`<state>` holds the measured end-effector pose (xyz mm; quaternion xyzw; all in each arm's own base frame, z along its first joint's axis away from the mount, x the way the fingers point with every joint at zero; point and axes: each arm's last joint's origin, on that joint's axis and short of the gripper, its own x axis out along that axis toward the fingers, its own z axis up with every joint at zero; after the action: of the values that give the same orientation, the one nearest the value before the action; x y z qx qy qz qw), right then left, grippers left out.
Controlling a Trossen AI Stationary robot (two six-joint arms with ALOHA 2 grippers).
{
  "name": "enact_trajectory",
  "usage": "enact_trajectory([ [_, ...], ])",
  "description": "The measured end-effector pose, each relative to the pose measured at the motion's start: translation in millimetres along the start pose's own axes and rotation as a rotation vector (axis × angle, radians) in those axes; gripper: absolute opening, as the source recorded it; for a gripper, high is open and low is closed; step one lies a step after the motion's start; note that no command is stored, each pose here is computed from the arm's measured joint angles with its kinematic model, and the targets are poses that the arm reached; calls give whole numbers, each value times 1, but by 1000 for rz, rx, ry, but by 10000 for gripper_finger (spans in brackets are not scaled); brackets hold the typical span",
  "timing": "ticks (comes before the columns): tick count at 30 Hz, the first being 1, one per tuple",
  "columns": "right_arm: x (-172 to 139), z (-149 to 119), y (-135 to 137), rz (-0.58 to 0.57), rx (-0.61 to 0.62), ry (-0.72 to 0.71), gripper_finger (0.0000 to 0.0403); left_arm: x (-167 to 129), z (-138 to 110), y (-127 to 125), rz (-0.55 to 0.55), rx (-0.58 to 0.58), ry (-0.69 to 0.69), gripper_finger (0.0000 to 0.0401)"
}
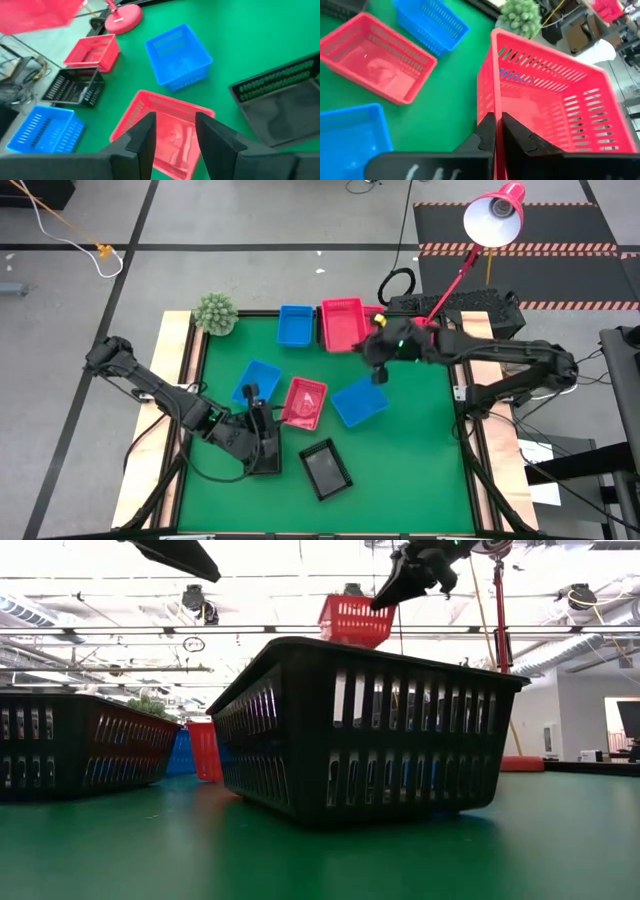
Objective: Stack baskets by color
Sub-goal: Stack the bottom red basket on the top red basket
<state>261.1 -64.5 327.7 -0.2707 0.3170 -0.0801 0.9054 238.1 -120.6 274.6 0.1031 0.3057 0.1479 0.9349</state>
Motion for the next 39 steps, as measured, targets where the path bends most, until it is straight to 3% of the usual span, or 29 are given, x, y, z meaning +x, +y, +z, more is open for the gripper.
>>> enact_trajectory([
  [9,-8,-36,-48,-19,97,-13,6,-3,-1,-4,-22,-20,-1,136],
  [17,-9,-53,-64,-3,152,-19,6,-1,-1,-2,-15,9,1,136],
  [25,0,-61,-58,-1,169,-38,6,1,0,1,-9,121,7,136],
  [39,29,-105,-26,-19,130,-34,6,5,0,3,-89,200,36,136],
])
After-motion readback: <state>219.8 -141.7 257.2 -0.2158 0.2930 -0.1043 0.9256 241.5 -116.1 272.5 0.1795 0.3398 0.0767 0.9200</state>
